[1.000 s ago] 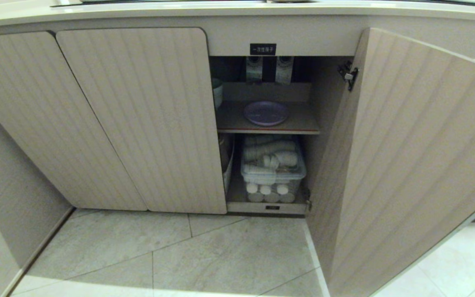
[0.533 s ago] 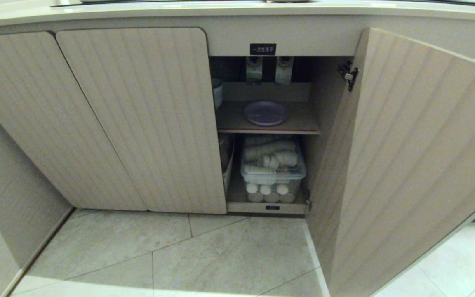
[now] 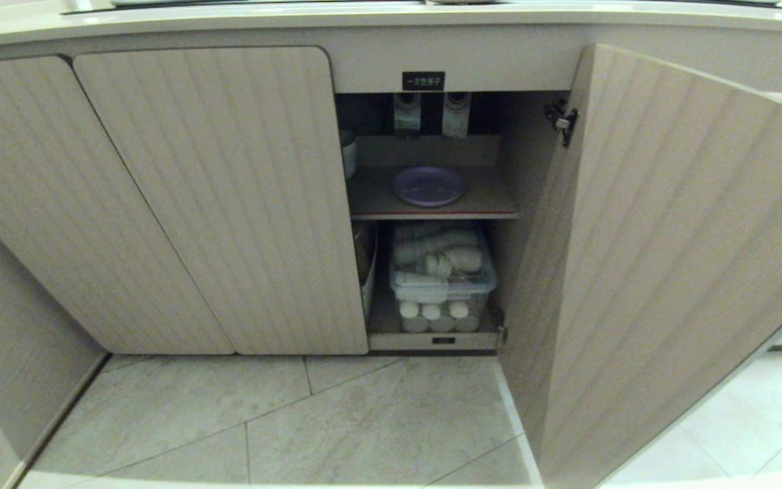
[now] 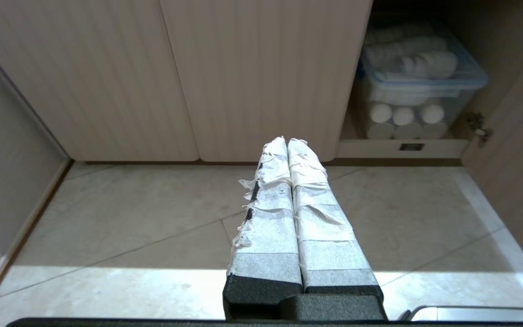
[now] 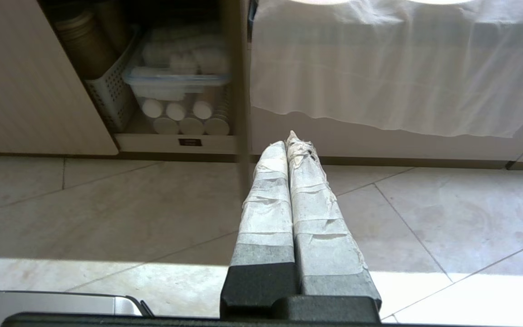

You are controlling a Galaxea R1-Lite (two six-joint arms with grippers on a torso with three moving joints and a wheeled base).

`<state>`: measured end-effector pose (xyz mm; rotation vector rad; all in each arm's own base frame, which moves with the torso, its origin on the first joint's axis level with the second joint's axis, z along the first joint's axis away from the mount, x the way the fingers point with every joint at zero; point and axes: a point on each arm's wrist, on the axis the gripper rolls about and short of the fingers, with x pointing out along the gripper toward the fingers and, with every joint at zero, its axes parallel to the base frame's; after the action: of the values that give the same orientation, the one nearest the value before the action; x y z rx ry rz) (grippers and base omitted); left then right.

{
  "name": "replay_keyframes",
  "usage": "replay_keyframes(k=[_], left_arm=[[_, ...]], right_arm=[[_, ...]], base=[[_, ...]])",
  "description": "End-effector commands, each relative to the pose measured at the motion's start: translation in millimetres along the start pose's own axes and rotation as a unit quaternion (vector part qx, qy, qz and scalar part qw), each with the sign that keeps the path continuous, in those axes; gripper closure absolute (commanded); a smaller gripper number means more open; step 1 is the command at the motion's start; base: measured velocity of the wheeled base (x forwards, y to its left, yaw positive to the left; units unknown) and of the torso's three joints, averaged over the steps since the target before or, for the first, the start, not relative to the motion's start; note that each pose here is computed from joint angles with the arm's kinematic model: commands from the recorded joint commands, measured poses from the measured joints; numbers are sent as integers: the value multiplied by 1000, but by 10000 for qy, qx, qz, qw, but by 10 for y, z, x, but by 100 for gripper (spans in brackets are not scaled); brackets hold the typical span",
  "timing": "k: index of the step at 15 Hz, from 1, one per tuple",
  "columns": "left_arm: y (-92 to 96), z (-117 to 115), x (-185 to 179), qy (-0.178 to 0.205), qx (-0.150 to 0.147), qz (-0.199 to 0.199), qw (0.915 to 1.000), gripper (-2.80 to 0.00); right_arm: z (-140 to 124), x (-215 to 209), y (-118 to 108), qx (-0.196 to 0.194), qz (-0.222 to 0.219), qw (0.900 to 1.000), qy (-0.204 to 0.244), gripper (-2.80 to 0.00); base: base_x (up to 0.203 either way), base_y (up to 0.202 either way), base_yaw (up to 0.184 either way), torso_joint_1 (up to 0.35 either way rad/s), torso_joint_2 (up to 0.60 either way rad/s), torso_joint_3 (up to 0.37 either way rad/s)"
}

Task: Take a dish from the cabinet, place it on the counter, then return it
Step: Take the plate from the cabinet

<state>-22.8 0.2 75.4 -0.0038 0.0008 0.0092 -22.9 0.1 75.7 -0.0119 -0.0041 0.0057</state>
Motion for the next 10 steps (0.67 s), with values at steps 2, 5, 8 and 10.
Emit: replay_keyframes(k=[2,5,8,10], left_arm=[[0,0,0,-4,4,8,10000,0],[0,0,0,-4,4,8,10000,0],[0,0,0,-4,-4,0,10000,0],[0,0,0,-4,-4,8,10000,0]], right_arm=[[1,1,0,-2,5,10000,5,0],[1,1,0,-2,9,10000,5,0],[1,1,0,-2,8,10000,5,0],[1,1,0,-2,8,10000,5,0]], base=[[1,193,-3,2,0,2],[0,195,-3,2,6,4],[0,196,-2,2,3,2],[0,196,0,2,4,1]])
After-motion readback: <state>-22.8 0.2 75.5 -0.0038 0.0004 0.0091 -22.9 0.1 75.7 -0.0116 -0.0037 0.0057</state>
